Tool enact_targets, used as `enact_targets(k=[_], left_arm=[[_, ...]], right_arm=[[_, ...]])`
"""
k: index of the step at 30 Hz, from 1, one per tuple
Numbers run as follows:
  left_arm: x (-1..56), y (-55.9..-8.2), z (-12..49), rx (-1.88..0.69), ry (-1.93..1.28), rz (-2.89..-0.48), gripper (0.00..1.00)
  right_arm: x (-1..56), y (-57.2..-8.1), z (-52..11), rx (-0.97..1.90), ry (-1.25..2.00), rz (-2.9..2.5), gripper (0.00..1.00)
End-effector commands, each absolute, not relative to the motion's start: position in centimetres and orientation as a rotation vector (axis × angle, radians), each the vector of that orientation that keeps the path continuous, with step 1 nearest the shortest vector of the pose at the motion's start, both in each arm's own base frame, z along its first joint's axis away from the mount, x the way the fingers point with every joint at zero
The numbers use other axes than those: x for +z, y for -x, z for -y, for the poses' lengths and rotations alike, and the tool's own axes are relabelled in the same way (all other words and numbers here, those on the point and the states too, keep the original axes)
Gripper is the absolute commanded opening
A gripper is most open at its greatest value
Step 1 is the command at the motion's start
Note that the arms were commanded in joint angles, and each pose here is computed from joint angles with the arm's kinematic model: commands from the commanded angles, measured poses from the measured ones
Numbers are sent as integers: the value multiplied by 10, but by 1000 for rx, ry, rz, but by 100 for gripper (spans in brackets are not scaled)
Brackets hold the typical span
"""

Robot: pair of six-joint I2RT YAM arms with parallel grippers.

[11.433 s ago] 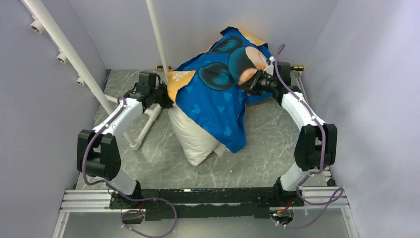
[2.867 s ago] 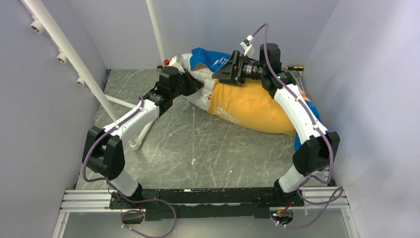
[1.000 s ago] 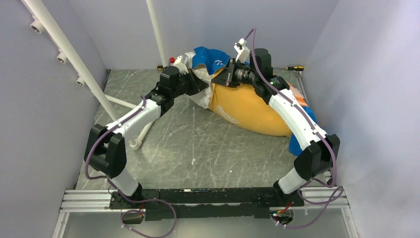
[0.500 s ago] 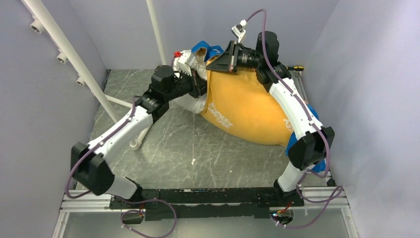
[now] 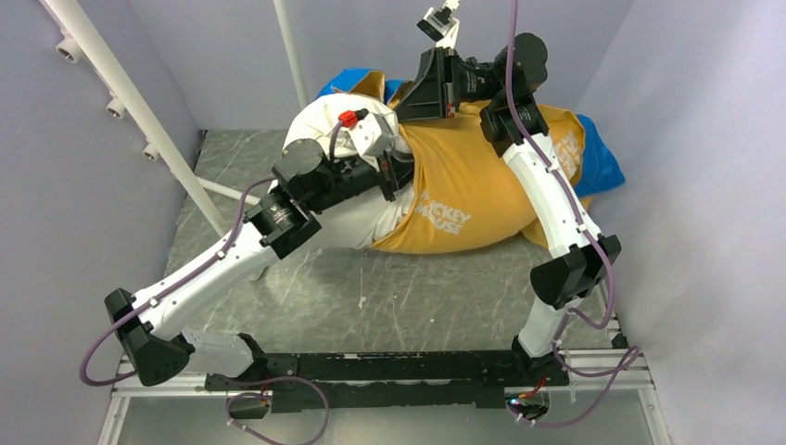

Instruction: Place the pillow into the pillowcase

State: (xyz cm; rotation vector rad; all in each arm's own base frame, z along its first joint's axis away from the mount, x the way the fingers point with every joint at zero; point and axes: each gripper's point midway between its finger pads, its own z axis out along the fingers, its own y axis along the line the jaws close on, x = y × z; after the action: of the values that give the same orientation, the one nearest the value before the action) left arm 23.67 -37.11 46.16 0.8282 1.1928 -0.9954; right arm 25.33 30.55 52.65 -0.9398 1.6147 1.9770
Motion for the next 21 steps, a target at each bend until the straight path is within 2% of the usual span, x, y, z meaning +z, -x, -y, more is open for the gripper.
enact_targets(k=[1,7,13,21], left_arm=[[426,-222,430,-1020,-985,-970,0],[378,-262,454,-979,-888,-1064,0],[336,-303,456,-953,-761,-1027,0],[327,-278,494,-941,-1004,-691,0]], right_arm=[[582,-199,-328,2016,996,-1357,0],[593,-181,-330,2049,986,-1352,0],[606,-158,-331,2100,956,-1335,0],[606,-142,-349,2168,964,-1333,0]])
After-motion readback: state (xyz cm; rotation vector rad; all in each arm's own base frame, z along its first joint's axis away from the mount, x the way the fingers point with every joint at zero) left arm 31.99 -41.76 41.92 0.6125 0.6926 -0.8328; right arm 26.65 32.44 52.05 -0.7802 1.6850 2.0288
